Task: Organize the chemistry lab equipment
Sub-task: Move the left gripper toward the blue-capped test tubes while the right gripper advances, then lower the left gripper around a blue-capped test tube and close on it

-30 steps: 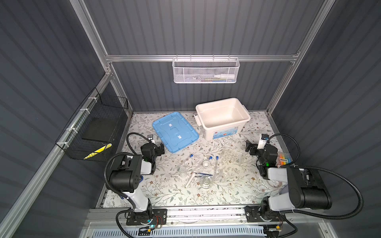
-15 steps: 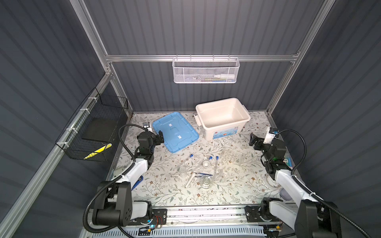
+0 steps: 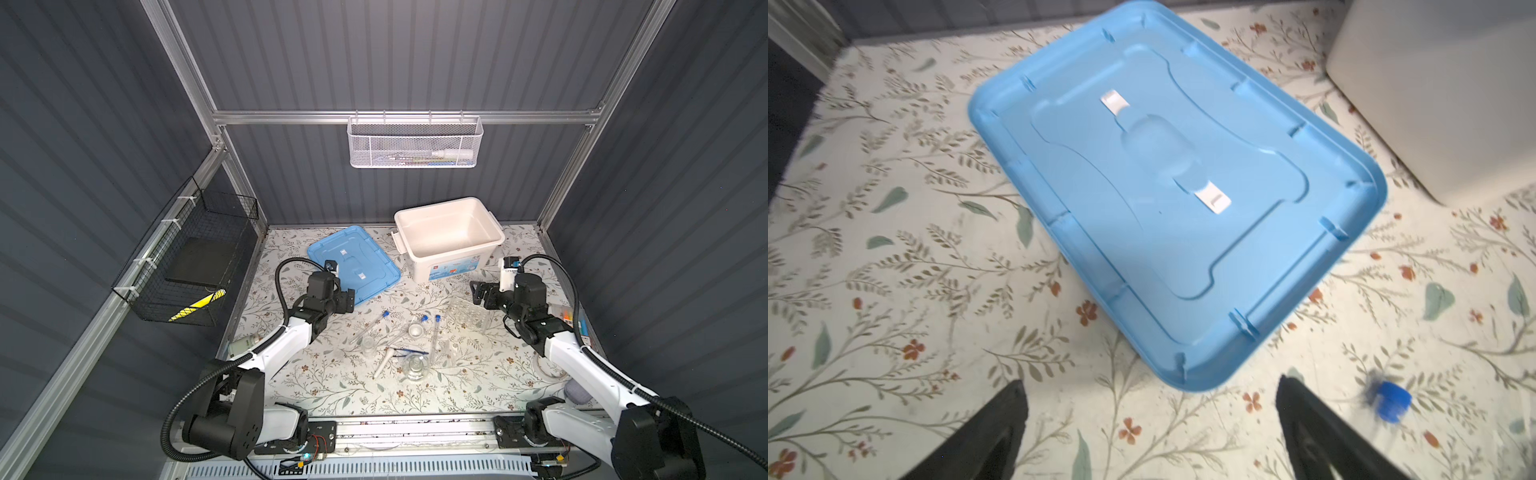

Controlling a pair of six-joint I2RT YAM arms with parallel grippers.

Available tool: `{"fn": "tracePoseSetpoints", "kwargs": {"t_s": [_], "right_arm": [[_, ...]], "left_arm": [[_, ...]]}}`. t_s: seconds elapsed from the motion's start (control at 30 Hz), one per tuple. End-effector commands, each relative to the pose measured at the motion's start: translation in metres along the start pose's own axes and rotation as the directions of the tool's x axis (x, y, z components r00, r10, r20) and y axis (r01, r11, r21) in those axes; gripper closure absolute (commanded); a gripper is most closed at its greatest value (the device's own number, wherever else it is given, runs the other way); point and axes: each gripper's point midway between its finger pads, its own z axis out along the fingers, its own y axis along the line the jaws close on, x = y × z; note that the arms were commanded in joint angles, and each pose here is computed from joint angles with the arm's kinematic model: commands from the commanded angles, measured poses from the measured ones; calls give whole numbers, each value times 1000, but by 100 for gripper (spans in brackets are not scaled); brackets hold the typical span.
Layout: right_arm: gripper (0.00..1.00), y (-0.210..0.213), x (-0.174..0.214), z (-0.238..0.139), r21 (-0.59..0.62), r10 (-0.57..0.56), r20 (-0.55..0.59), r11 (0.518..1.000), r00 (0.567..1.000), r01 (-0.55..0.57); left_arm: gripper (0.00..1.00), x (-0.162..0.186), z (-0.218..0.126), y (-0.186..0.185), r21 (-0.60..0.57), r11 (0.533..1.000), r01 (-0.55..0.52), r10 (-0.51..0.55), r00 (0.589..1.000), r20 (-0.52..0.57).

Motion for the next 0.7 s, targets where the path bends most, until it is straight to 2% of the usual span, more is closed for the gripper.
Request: {"fn": "tracePoseSetpoints", "kwargs": {"t_s": [0.0, 0.2, 0.3, 0.67], "right_arm": [[2, 13, -1, 3, -54, 2, -29, 999, 1000, -3], [2, 25, 5, 8, -98, -25, -46, 995, 999, 20], [2, 27, 6, 9, -109, -20, -42, 994, 999, 15], [2, 27, 6, 12, -108, -16, -39, 994, 999, 12]], "left_arm": [[7, 21, -3, -18, 64, 997, -35, 42, 994, -103], [13, 45, 0, -39, 115, 989, -87, 108, 975, -193], [20, 53, 3, -49, 158, 983, -96, 130, 966, -222], [29, 56, 0, -74, 270, 950, -156, 222, 947, -232]]}}
